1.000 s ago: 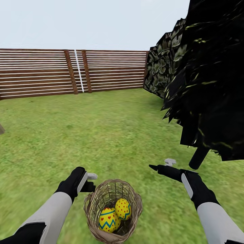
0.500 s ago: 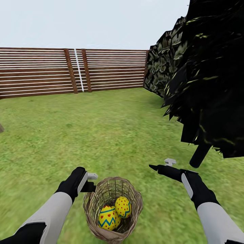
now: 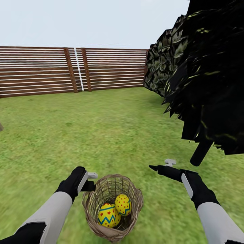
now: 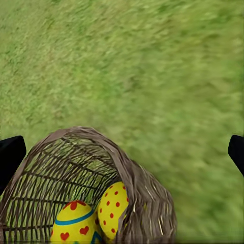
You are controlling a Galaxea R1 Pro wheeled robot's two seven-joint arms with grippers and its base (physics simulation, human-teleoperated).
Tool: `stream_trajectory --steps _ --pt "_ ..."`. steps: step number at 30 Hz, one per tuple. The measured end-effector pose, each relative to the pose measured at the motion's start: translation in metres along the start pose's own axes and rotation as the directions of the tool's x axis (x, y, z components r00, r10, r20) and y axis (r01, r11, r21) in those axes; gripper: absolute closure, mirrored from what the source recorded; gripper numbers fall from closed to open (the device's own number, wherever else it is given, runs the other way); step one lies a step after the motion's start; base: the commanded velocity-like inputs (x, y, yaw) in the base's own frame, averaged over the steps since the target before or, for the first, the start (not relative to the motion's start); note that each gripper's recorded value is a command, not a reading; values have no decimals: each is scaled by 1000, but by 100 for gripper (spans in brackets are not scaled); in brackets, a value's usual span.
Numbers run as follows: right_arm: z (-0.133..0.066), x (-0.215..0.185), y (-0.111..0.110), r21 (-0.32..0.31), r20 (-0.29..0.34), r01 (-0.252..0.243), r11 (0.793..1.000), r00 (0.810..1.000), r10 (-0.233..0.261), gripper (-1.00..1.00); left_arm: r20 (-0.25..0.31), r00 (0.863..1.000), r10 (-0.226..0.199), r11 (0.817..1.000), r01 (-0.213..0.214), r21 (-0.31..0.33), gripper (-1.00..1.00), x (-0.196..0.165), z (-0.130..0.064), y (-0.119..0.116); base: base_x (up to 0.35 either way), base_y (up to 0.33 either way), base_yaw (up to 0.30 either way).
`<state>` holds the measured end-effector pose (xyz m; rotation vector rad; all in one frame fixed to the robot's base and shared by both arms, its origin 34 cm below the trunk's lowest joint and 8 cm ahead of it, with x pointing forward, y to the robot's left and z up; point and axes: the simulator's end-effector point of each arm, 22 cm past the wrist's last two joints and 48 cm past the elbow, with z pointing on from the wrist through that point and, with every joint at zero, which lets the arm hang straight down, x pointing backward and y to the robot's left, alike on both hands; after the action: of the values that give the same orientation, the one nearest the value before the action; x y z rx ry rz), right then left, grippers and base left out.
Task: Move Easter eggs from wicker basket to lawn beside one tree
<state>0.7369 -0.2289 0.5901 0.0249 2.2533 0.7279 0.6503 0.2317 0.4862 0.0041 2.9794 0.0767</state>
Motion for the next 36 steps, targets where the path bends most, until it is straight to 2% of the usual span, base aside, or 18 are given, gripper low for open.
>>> stream_trajectory --steps 36 --pt "32 63 -36 0 -6 -6 1000 1000 6 -100 1 1000 -2 1000 2 3 -100 28 73 -4 0 0 0"
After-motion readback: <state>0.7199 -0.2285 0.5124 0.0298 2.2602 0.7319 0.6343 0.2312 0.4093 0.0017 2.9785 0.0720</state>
